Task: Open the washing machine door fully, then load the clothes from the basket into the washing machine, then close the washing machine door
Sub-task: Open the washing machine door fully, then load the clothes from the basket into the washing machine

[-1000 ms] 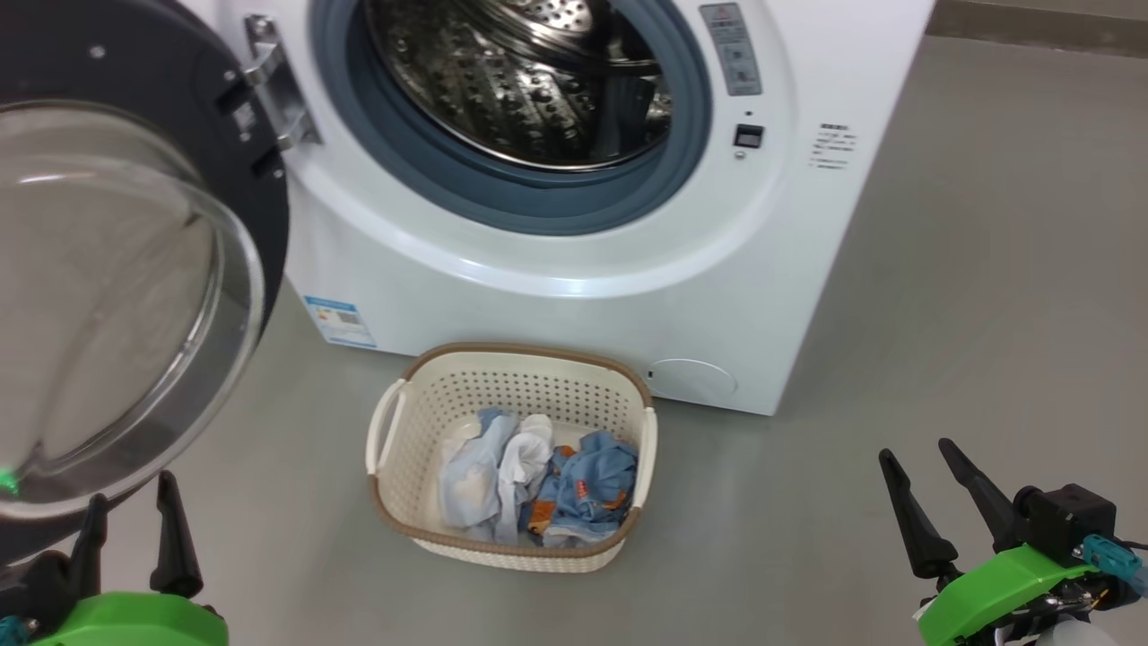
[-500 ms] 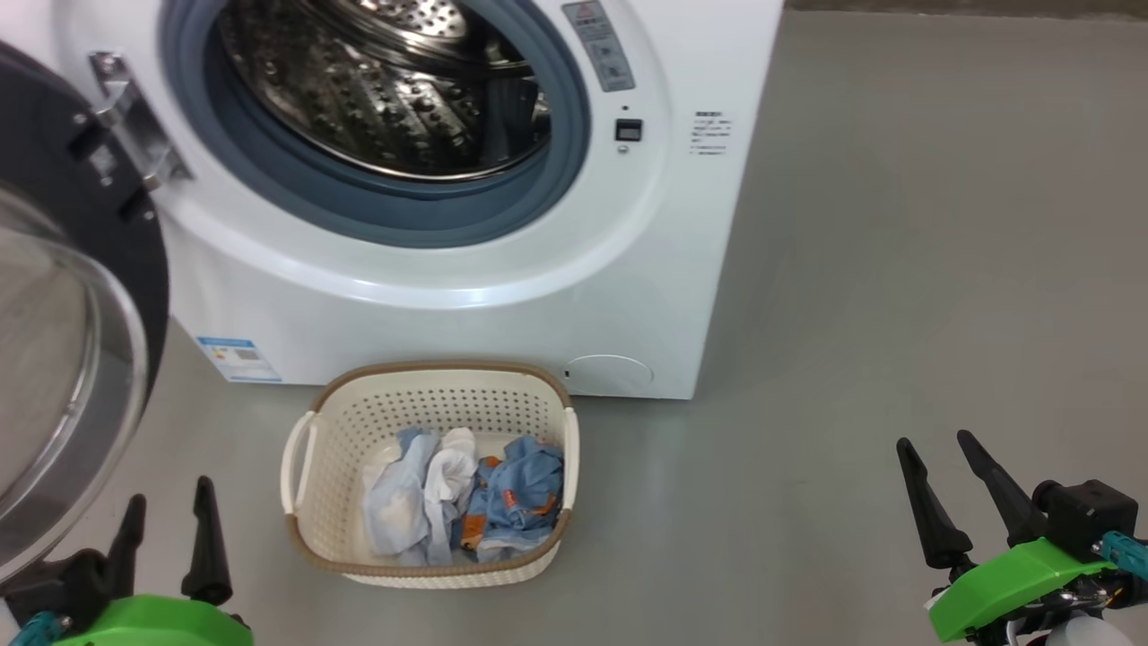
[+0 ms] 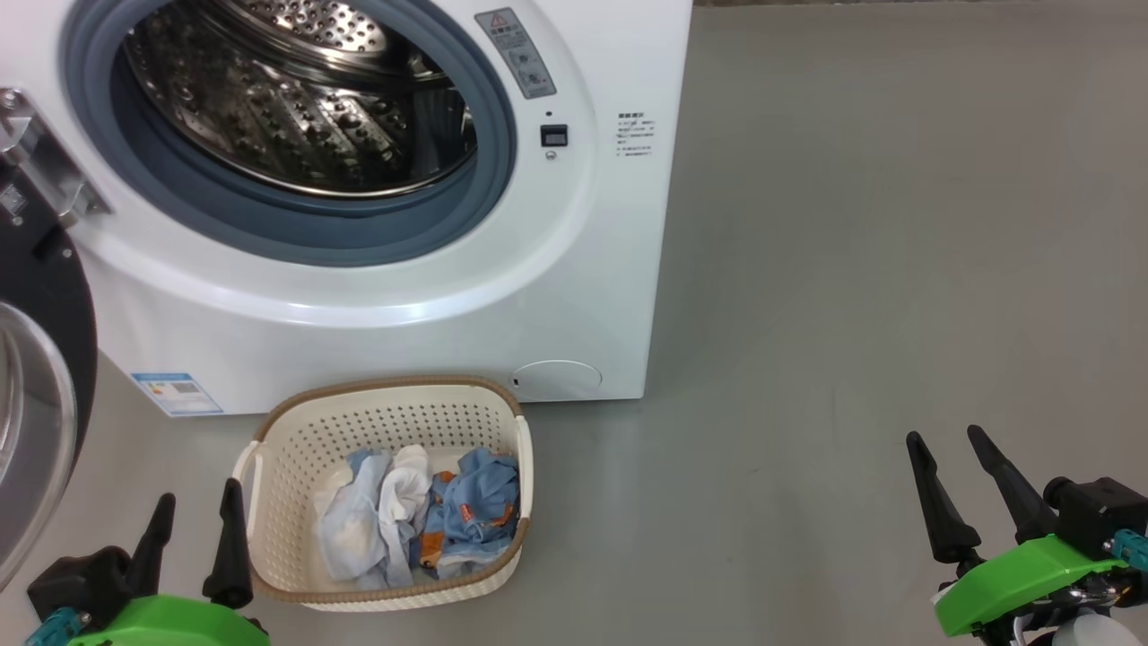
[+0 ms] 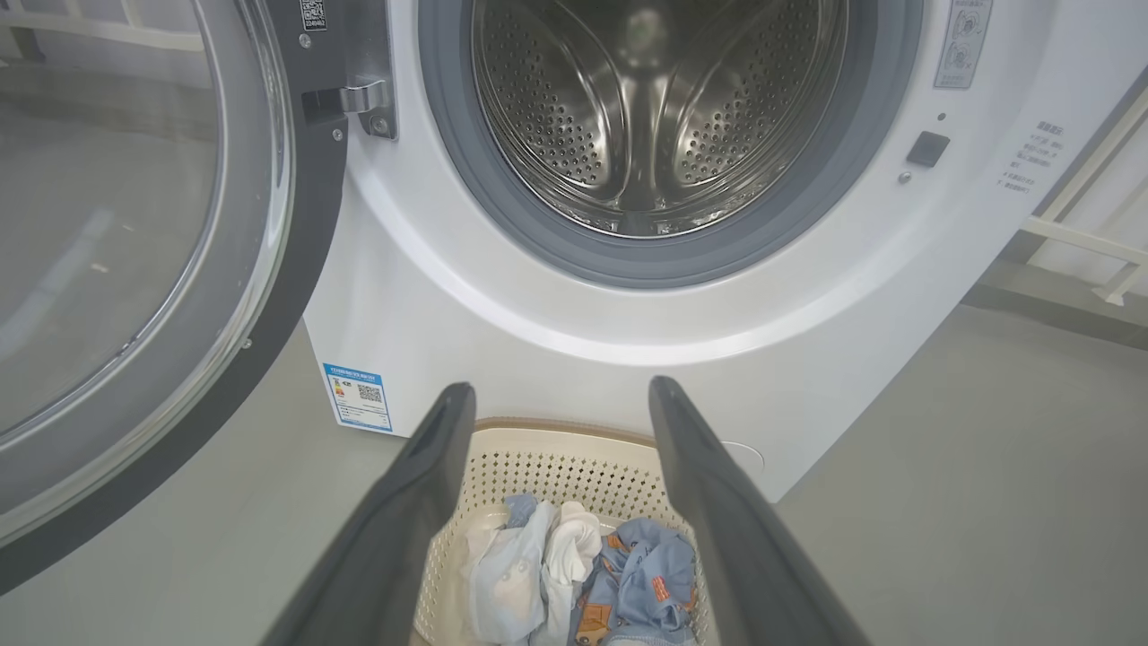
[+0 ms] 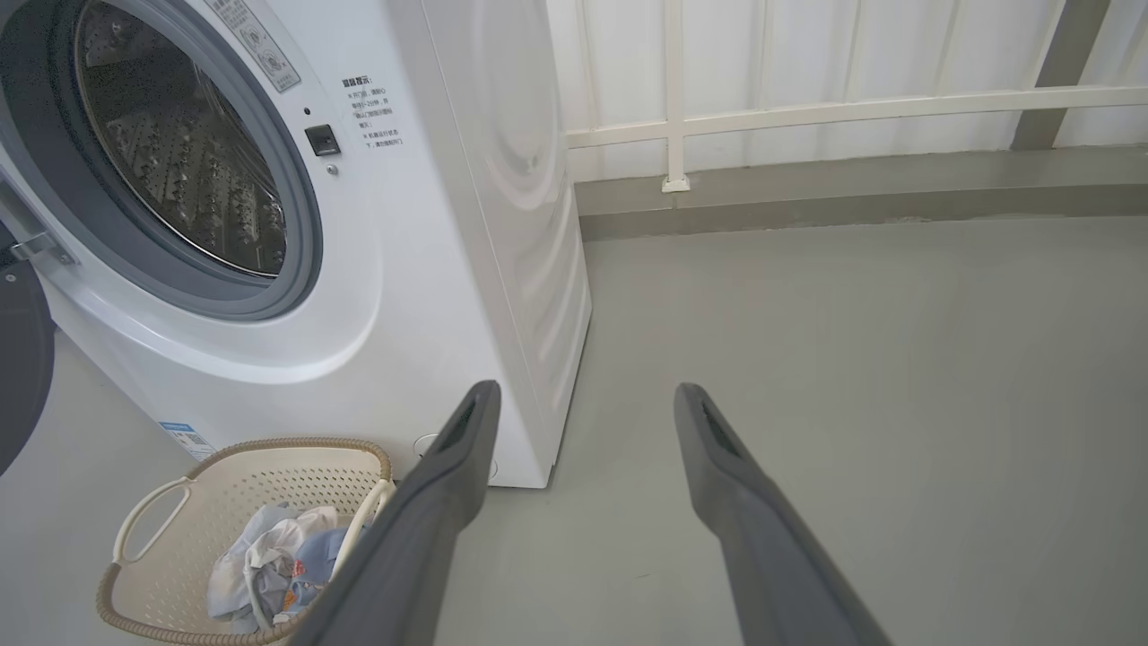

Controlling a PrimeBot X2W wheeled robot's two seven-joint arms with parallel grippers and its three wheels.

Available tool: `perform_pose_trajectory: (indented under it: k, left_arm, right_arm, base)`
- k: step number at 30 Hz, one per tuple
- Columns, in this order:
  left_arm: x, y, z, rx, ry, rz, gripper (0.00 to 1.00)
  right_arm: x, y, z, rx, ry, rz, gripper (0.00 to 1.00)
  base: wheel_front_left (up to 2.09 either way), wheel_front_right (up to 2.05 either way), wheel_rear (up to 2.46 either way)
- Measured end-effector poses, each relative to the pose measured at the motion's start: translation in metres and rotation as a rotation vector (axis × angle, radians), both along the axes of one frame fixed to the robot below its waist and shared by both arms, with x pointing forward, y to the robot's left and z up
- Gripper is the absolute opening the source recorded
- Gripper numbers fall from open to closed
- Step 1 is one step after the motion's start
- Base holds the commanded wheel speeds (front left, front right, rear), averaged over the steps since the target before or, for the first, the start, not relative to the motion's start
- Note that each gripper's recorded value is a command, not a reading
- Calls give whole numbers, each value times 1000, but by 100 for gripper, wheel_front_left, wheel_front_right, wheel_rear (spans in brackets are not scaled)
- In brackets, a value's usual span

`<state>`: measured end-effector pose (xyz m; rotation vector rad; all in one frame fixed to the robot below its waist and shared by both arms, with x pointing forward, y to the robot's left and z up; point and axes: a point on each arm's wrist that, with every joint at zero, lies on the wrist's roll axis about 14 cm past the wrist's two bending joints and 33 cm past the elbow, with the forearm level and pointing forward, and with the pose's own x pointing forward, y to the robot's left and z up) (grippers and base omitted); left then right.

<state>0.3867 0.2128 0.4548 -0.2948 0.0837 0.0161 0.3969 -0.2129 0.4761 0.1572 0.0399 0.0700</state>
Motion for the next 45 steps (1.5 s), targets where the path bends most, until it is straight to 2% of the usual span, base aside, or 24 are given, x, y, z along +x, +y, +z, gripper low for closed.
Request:
perform_pose_trajectory:
  k: [17,35,45]
  left_arm:
    - [3,-21,-4,2,13,-83,100]
    - [3,-24,-7,10,22,-103,100]
    - [2,-25,-13,4,44,-113,100]
  right_arm:
    - [-11,-22,8,1,-22,-66,100]
    - [-9,-19,4,8,-13,-64,100]
    - [-7,-17,-1,7,2,-57,100]
  base:
    - [0,0,0]
    - [0,0,0]
    - [20,-106,86]
